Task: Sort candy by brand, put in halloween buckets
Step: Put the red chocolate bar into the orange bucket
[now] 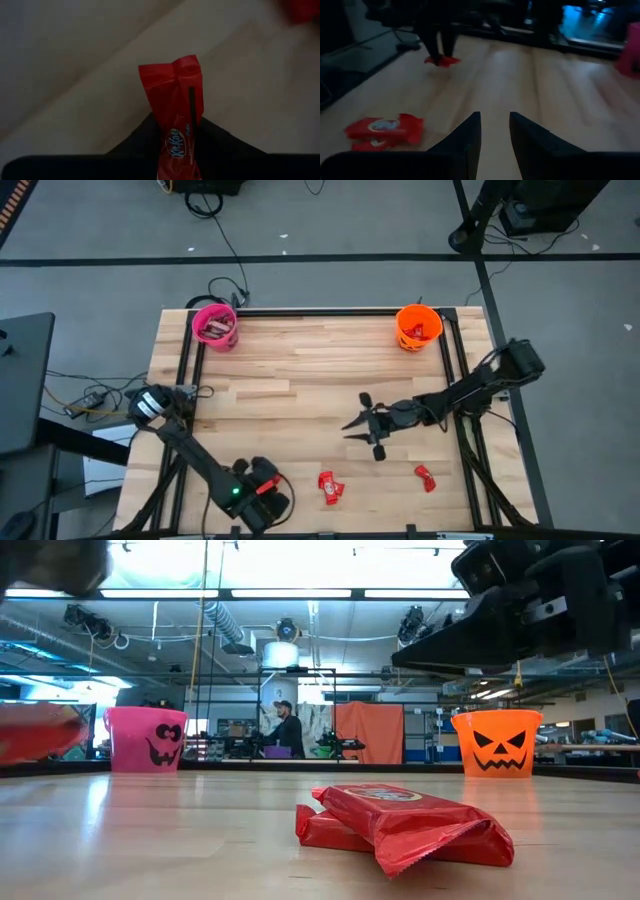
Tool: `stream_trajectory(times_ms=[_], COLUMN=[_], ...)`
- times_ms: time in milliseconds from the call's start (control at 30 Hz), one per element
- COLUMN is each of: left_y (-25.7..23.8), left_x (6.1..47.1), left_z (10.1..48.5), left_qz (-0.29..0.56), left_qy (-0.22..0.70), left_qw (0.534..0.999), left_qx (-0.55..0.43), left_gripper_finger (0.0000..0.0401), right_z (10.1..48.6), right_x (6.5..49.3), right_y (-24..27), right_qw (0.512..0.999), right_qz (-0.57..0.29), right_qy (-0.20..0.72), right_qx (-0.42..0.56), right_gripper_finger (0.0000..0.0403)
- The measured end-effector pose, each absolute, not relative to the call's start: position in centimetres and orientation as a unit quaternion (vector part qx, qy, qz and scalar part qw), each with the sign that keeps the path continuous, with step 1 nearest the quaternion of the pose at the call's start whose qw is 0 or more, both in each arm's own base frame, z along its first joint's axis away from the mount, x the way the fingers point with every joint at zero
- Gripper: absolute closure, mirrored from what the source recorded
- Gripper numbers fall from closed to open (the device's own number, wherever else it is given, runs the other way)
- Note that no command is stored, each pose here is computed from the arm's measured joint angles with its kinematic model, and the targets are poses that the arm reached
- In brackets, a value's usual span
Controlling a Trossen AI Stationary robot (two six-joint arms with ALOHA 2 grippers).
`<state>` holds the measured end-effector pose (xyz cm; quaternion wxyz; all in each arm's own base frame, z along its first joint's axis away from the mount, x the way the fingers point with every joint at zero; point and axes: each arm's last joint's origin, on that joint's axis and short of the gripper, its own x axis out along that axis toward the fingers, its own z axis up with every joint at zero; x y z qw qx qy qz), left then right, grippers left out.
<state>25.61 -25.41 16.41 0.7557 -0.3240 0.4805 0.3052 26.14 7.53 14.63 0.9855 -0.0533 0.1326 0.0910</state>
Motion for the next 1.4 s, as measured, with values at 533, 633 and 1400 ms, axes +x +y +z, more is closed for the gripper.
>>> stream_trajectory(times_ms=[533,633,1400], left_y=[-20.6,-19.4,-12.5], left_x=[34.3,35.7,39.5], left_z=[22.7,23.3,23.7], left_qz=[0.148,0.105,-0.003], left_qy=[0.484,0.486,0.507], left_qw=[0.838,0.84,0.819], left_qx=[-0.203,-0.219,-0.268], left_gripper_finger=[0.0296,0.0295,0.0295], right_z=[14.4,14.6,14.1], right_x=[29.9,29.8,29.0], right_y=[12.7,13.3,14.5], right_qw=[0.924,0.902,0.866], right_qz=[0.152,0.121,0.147], right_qy=[0.048,0.047,0.052], right_qx=[-0.348,-0.412,-0.476], right_gripper_finger=[0.0288,0.0284,0.0215])
